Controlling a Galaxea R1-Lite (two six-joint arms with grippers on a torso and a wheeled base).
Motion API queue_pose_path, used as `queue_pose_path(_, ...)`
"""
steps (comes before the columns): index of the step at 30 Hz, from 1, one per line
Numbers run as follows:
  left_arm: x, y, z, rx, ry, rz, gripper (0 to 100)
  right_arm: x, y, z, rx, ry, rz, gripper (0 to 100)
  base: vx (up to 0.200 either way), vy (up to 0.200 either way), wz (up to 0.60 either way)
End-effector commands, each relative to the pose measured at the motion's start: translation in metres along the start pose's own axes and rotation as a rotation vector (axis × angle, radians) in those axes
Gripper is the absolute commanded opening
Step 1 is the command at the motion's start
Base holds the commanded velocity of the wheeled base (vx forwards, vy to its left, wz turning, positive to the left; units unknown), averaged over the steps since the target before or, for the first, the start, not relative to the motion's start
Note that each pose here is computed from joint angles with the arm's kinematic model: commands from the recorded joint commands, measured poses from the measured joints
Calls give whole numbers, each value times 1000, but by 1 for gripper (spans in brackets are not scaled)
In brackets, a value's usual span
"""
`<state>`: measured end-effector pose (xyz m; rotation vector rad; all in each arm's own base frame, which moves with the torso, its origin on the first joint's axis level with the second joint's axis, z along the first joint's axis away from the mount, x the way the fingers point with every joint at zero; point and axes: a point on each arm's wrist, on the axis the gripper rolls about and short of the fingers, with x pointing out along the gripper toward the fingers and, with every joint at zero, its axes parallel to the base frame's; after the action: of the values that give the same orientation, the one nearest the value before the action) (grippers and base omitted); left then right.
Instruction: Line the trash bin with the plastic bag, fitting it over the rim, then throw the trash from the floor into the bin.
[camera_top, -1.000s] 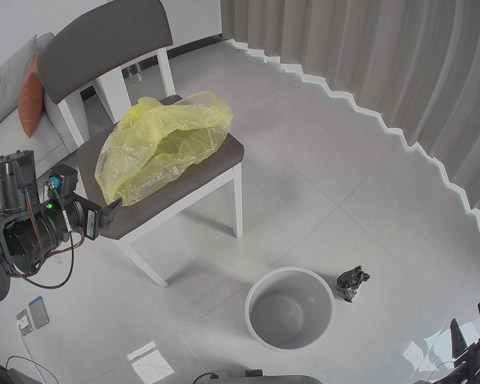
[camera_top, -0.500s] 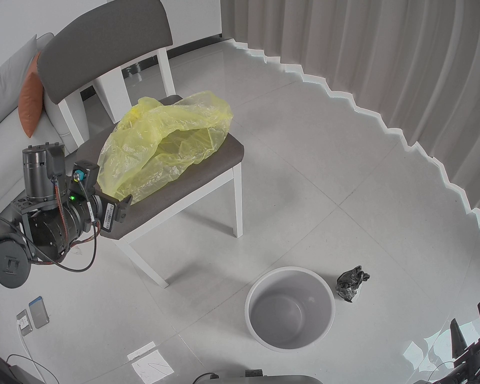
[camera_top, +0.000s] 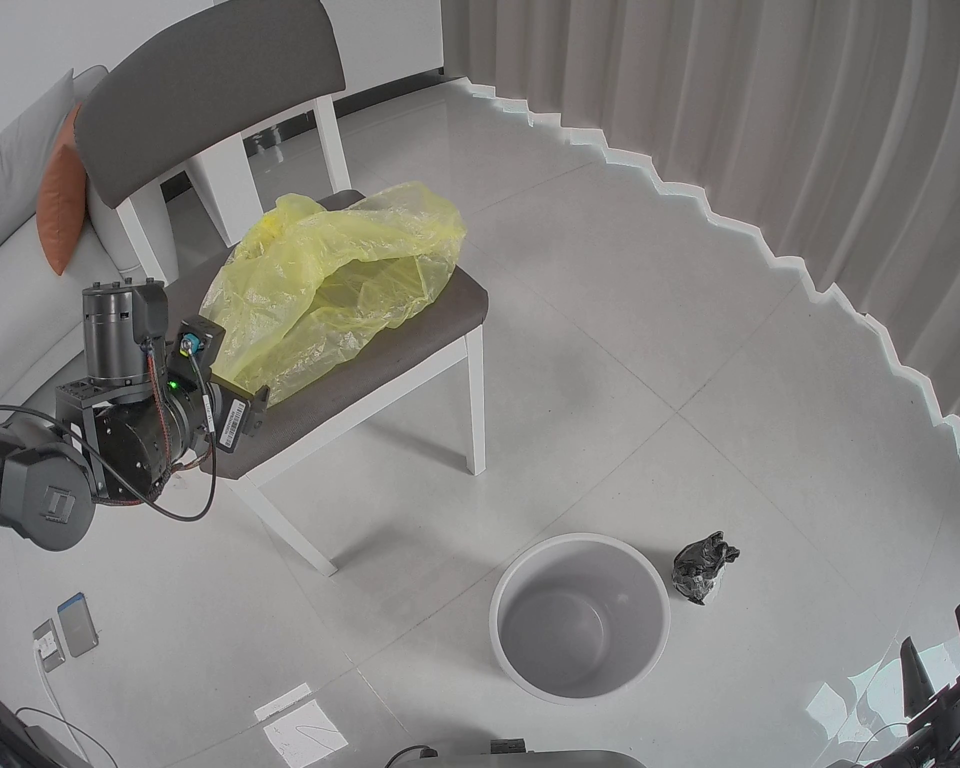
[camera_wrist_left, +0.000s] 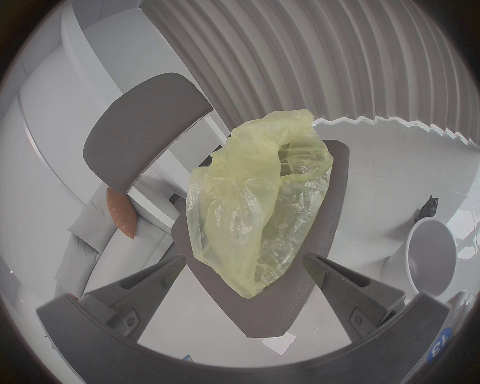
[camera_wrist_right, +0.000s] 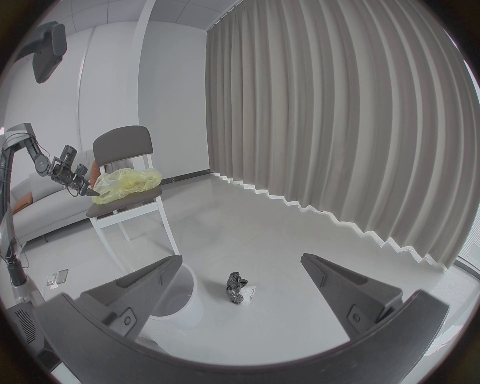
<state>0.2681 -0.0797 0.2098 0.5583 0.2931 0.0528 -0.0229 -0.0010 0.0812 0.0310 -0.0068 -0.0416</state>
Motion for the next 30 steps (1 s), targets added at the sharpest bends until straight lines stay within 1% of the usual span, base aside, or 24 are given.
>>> queue_pose_path(1,12,5,-4,11,29,26,100,1,0,-5,-1,12,0,100,0,0,0)
queue_pose_path(4,20,7,-5,9,43,38,100,1,0,-5,-1,11,0,100,0,0,0)
queue_pose_path(13,43,0,-4,-1,49,31,100,1,0,-5,-1,12,0,100,0,0,0)
queue_pose_path(16,60,6,-1,-26,18,78,100,1,0,-5,-1,12,0,100,0,0,0)
queue_pose_path(21,58,11,2,-37,6,90,100,1,0,-5,-1,12,0,100,0,0,0)
queue_pose_path(27,54,20,-3,-44,18,108,100,1,0,-5,-1,11,0,100,0,0,0)
queue_pose_path(30,51,22,-5,-46,18,101,100,1,0,-5,-1,12,0,100,0,0,0)
